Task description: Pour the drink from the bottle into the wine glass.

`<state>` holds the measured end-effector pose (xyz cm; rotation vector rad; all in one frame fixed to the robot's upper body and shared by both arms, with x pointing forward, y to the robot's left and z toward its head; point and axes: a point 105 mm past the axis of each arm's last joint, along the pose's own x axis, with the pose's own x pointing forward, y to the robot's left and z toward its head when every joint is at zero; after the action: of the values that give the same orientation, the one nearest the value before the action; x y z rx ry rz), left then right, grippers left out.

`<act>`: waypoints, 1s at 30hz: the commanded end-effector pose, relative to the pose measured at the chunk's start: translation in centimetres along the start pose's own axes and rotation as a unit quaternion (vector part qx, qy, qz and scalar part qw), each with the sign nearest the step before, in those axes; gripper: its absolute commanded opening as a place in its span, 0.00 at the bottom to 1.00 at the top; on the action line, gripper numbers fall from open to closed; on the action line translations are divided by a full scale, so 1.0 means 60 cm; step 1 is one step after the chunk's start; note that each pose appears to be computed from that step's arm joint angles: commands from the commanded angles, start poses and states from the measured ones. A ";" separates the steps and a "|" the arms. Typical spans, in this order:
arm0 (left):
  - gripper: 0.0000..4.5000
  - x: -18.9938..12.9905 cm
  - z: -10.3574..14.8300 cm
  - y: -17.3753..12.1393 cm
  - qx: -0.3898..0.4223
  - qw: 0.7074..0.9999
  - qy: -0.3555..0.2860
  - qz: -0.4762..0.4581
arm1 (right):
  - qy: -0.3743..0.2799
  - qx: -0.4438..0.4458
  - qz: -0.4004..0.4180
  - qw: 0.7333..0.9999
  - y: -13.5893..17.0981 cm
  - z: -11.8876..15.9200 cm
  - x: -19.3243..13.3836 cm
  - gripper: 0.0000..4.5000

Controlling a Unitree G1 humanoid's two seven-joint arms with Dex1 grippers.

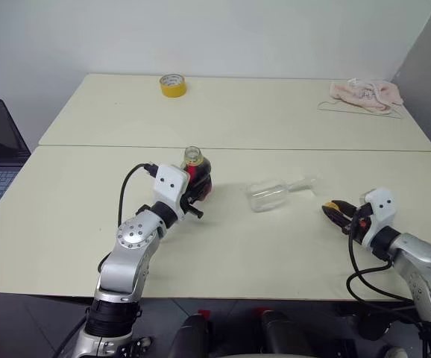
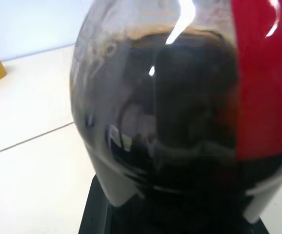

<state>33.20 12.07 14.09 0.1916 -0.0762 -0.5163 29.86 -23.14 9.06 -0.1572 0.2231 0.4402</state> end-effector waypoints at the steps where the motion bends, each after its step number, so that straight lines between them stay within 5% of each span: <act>1: 0.18 0.002 0.030 0.002 0.014 0.999 -0.036 0.007 | 0.000 -0.023 -0.026 0.999 -0.020 -0.003 -0.003 0.27; 2: 0.18 0.001 0.030 0.001 0.014 0.999 -0.036 0.008 | 0.006 -0.029 -0.029 0.999 -0.024 -0.011 -0.004 0.27; 12: 0.18 -0.001 0.027 0.011 0.013 0.999 -0.034 0.025 | 0.006 -0.051 0.016 0.999 -0.012 -0.012 -0.016 1.00; 19: 0.18 -0.012 0.009 0.047 -0.010 0.997 -0.012 0.077 | -0.102 -0.159 0.151 0.970 0.090 0.138 -0.013 1.00; 30: 0.18 -0.034 -0.039 0.166 -0.066 0.976 0.022 0.205 | -0.153 -0.191 0.305 0.920 0.254 0.220 0.054 1.00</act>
<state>36.18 21.53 11.52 0.0531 0.0537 -0.1112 28.51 -6.44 19.09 -0.3901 -0.1249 1.1084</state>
